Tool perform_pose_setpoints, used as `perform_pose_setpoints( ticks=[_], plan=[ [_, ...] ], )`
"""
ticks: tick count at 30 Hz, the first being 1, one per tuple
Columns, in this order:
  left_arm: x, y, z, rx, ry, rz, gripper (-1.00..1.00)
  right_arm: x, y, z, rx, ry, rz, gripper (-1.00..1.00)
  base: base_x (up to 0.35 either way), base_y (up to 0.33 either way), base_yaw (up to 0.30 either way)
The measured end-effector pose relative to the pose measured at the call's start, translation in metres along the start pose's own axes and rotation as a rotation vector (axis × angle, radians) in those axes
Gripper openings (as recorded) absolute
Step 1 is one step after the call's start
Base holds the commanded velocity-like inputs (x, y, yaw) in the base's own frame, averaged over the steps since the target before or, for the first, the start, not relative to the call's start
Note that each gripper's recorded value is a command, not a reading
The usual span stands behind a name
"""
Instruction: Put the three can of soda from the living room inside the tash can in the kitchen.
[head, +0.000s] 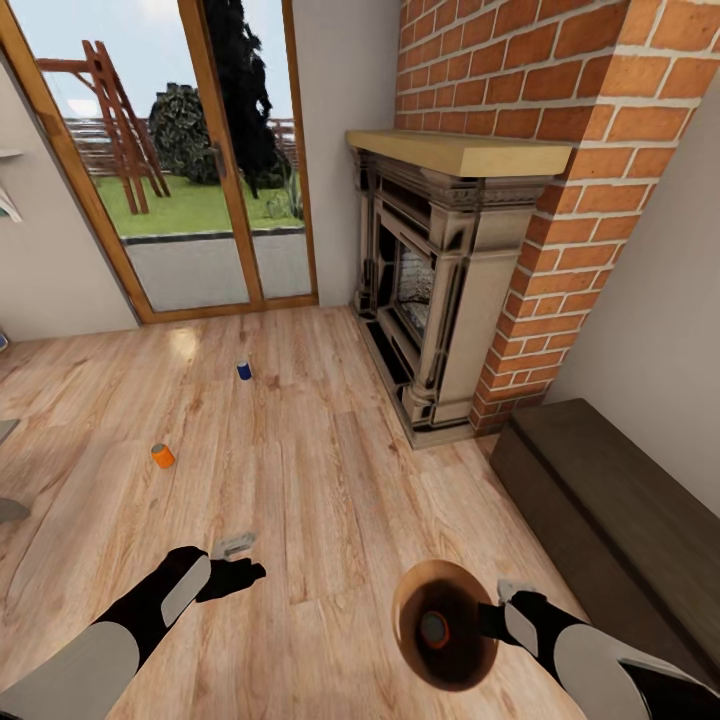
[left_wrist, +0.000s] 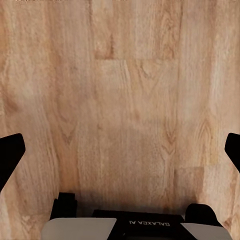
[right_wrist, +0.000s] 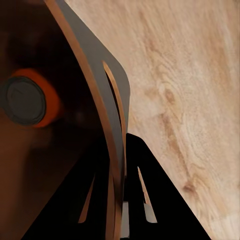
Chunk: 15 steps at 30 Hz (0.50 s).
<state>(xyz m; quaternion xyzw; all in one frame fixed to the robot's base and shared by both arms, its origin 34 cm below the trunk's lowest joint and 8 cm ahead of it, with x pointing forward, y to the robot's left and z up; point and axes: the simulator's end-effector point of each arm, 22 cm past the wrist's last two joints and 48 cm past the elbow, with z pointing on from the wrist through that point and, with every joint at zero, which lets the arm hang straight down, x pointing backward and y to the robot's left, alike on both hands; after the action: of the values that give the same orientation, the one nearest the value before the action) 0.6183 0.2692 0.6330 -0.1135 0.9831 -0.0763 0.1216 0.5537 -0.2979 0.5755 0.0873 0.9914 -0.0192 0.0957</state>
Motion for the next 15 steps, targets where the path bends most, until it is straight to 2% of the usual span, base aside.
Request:
perform_pose_setpoints(
  ticks=[15],
  plan=[
    [0.0008, -0.0029, 0.0013, -0.003, -0.007, 0.026, 1.00, 0.0005, -0.0009, 0.0005, 0.002, -0.005, -0.003, -1.00, 0.000, 0.000, 0.000]
  ],
)
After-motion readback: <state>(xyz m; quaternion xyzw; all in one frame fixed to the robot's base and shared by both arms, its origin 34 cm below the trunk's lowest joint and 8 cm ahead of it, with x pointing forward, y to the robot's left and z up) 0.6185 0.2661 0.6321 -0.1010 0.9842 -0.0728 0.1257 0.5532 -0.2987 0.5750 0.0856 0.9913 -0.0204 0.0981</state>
